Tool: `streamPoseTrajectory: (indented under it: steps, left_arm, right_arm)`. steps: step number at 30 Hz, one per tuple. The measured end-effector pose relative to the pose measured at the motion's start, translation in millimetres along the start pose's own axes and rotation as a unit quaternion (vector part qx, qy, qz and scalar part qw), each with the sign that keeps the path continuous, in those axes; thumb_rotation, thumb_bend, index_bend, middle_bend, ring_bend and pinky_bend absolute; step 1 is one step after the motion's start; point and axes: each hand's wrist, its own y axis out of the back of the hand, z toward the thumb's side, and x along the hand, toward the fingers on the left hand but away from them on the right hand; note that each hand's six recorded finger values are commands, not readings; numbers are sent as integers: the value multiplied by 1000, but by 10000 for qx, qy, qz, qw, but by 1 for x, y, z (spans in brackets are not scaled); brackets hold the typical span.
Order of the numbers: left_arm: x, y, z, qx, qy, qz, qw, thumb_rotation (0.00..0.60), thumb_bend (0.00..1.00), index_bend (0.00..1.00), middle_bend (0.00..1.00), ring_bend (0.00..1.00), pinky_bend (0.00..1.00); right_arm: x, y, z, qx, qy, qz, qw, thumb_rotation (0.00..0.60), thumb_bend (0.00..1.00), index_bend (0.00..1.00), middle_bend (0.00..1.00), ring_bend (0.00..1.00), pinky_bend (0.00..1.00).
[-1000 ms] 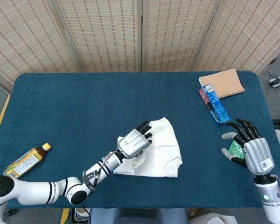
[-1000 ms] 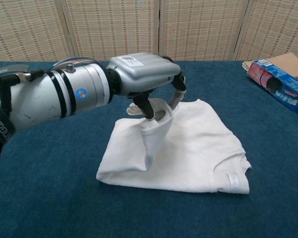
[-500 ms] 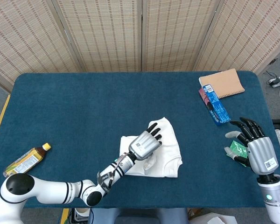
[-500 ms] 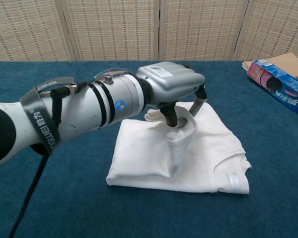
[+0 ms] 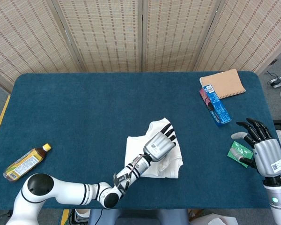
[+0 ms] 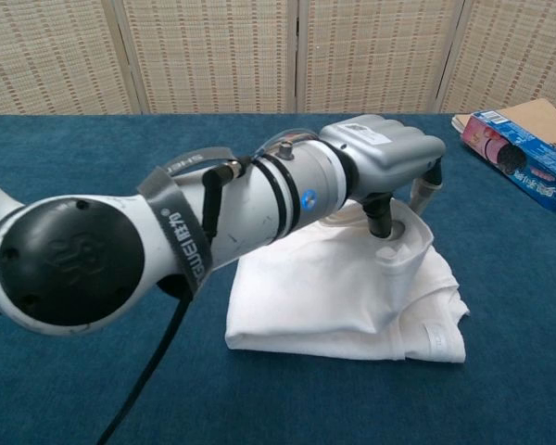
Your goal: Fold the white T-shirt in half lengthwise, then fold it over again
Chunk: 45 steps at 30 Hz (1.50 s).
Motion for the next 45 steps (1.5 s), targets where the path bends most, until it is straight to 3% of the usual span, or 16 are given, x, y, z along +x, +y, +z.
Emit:
streamPoseTrajectory:
  steps: [5,10,11,15,17,24,33,40,45]
  left_arm:
    - [6,-4,6,52,52,-69,9999,600,408,693,314,119,0]
    - [6,-16,11,103,45,-192,9998,600,403,587,297,107,0]
    - [6,-17,11,104,54,-202,9997,600,383,524,263,104,0]
    - [8,-20,10,163,179,-213,9995,600,215,99,47,10,0]
    - [8,-20,8,125,301,-229,9992,600,193,12,3,0,0]
    - [-1,-15,-8,-51,534,-172,9984,600,190,0,0,0,0]
    - [-41,-5,-74,-353,1080,20,9935,600,192,0,0,0,0]
    - [-101,-2,-150,-738,1862,240,9794,600,191,9,0,0,0]
    - [-148,-11,-195,-1023,2358,378,9657,600,192,44,0,0,0]
  right_arm:
    - [2,2,-2,2,-42,-6,10000,600,169,455,250,120,148]
    - [2,2,-4,6,-68,-1,10000,600,169,455,250,120,148]
    - [2,2,-4,11,-67,-1,10000,600,169,455,250,120,148]
    - [2,2,-3,1,-58,-13,10000,600,169,455,250,120,148]
    - [2,3,-2,12,-53,-15,10000,600,168,455,250,120,148]
    - [1,2,1,-8,-7,5,10000,600,168,455,250,120,148]
    - [-3,-3,5,-17,97,163,9998,600,168,455,257,120,149]
    - [-5,-9,7,78,192,563,9982,600,204,455,261,120,162]
    - [-4,-16,5,161,245,899,9955,600,261,450,261,120,176]
